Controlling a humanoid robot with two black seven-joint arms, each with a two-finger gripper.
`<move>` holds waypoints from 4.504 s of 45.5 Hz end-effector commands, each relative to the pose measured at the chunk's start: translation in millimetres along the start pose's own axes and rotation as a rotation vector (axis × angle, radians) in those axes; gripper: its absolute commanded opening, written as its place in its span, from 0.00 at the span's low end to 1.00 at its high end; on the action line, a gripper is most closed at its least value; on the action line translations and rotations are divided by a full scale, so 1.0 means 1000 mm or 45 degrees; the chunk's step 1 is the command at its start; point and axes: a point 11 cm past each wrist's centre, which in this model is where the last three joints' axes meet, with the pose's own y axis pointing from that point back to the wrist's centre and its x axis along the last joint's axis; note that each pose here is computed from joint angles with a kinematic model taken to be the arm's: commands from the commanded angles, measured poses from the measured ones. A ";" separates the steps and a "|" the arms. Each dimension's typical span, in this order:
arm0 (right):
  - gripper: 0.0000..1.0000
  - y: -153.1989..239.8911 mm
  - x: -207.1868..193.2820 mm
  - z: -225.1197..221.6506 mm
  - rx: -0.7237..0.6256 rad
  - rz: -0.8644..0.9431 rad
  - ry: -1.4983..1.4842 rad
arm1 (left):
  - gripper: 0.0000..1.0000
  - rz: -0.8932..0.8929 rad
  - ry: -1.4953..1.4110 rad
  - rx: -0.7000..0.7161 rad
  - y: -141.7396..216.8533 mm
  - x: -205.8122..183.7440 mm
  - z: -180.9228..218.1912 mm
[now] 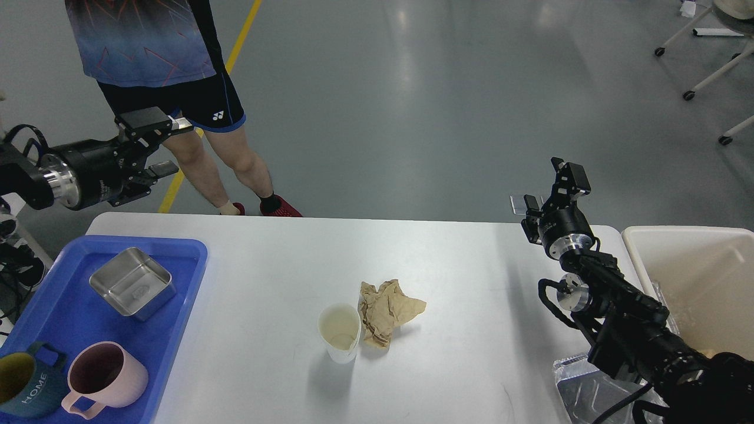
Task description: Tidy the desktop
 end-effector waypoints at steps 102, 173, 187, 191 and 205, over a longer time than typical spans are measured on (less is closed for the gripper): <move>1.00 0.162 0.105 -0.163 -0.824 -0.598 0.998 | 0.97 0.118 1.343 -0.376 -0.165 -0.131 -0.052; 1.00 0.197 0.209 -0.049 -1.324 -0.823 1.712 | 0.97 0.123 1.372 -0.305 -0.165 -0.151 -0.073; 1.00 0.205 0.207 -0.031 -1.312 -0.868 1.696 | 0.97 0.125 1.370 -0.300 -0.165 -0.151 -0.074; 1.00 0.203 0.209 -0.026 -1.314 -0.856 1.697 | 0.97 0.125 1.372 -0.299 -0.165 -0.152 -0.074; 1.00 0.207 0.219 0.005 -1.338 -0.833 1.669 | 0.97 0.126 1.369 -0.293 -0.164 -0.151 -0.076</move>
